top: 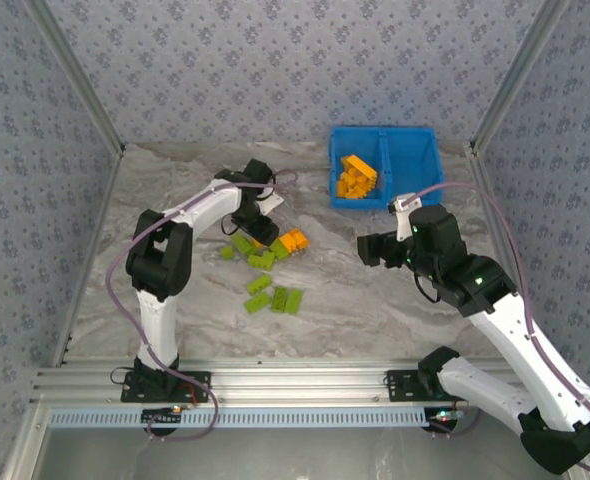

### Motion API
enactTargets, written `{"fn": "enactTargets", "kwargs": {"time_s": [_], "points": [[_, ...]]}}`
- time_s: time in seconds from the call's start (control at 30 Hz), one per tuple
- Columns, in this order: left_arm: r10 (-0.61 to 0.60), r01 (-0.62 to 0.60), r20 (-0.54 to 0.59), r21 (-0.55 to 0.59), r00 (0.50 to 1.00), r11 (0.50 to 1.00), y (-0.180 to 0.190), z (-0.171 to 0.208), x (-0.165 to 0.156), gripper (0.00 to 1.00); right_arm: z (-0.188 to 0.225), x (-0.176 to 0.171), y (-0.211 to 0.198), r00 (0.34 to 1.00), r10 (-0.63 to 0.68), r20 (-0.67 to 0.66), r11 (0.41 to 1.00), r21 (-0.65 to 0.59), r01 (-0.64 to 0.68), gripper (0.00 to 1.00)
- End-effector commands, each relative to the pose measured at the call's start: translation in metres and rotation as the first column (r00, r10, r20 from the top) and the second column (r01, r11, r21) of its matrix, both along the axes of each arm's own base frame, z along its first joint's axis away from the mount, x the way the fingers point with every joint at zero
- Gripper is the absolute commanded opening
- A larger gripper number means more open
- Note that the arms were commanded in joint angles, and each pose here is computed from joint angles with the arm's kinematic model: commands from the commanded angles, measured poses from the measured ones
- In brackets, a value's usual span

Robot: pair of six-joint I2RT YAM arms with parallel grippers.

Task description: Sort the legos into containers by color

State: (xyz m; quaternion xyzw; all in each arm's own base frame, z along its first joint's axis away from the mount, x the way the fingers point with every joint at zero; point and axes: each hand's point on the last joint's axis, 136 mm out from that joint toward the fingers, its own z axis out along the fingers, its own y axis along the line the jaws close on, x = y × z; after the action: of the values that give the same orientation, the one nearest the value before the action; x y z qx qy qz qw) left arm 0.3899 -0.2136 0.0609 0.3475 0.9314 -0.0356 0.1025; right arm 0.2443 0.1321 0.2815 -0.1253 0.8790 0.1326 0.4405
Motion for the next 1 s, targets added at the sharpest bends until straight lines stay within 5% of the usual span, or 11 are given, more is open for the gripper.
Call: {"fn": "enactTargets", "kwargs": {"time_s": [0.0,0.27,0.43,0.67,0.83,0.97], "points": [[-0.081,0.082,-0.063,0.005,0.995,0.997,0.002,-0.003,-0.008,0.70,0.000,-0.001,-0.010,1.000,-0.031,-0.004,0.999,-0.032,0.031,0.92],[-0.079,0.079,-0.150,-0.004,0.986,0.997,0.010,-0.026,-0.012,0.67,-0.005,0.002,-0.007,0.999,-0.045,-0.018,0.999,-0.016,0.045,0.93],[-0.050,0.055,-0.140,0.027,0.989,0.998,0.014,-0.039,-0.003,0.56,-0.003,0.002,-0.008,0.998,-0.059,-0.019,0.998,-0.007,0.059,0.93],[-0.050,0.041,-0.114,-0.078,0.992,0.996,-0.008,-0.038,0.008,0.44,-0.004,0.000,-0.012,0.996,-0.081,-0.033,0.997,-0.005,0.080,0.93],[-0.045,0.035,-0.070,-0.139,0.997,0.990,-0.017,-0.022,0.013,0.32,-0.001,-0.002,-0.018,0.994,-0.107,-0.024,0.994,-0.003,0.107,0.94],[-0.003,0.014,0.043,-0.244,0.999,0.970,-0.027,0.025,0.020,0.26,0.002,-0.002,-0.029,0.986,-0.168,-0.012,0.986,0.005,0.168,0.94]]}}
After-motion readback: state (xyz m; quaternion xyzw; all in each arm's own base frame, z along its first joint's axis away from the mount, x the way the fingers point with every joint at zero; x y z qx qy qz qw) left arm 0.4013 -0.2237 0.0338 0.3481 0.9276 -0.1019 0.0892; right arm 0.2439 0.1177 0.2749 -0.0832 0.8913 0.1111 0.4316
